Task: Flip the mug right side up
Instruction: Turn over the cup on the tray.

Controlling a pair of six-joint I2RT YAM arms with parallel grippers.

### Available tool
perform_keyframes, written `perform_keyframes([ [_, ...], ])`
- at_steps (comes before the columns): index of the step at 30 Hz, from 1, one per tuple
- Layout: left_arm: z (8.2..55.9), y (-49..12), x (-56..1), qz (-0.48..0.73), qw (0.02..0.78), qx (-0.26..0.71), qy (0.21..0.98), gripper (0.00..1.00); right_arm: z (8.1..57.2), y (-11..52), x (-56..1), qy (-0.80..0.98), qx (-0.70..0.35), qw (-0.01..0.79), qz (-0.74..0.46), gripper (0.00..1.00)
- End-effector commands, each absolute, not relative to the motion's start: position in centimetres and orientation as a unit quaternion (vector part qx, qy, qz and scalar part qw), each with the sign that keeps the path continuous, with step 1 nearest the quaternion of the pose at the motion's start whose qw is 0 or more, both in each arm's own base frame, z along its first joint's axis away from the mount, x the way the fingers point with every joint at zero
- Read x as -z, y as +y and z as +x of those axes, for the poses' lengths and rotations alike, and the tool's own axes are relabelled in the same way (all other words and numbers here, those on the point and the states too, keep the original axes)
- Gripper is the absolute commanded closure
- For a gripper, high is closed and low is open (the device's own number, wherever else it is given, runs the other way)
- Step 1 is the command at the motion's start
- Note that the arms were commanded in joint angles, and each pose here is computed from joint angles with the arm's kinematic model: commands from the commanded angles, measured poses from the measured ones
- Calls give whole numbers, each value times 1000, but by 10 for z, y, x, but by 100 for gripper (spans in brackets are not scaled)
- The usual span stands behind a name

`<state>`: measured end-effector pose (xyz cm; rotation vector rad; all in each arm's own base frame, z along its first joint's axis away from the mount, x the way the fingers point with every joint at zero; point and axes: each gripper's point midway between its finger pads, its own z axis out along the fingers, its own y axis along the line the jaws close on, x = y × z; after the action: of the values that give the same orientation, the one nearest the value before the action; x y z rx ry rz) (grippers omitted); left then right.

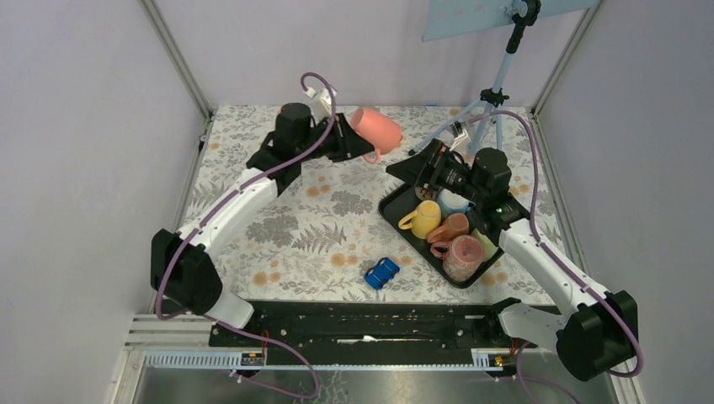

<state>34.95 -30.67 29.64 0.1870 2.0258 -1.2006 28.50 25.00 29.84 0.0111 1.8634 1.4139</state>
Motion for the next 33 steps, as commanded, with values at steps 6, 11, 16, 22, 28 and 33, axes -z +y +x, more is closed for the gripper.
perform_keyframes([
  [6,313,-302,-427,114,423,627,644,100,286,268,-356,651,-645,399,-38,7],
  [11,305,-301,-438,115,415,648,628,100,295,277,-378,616,-685,388,-38,12],
  [16,301,-302,-439,116,407,660,621,100,303,282,-394,594,-706,383,-35,20],
  [22,299,-302,-437,110,401,671,613,100,301,292,-398,585,-720,370,-39,33],
  [28,299,-303,-438,110,399,679,606,100,290,307,-397,585,-725,359,-49,37],
  [33,296,-303,-437,111,394,684,604,100,293,308,-397,585,-725,362,-44,42],
])
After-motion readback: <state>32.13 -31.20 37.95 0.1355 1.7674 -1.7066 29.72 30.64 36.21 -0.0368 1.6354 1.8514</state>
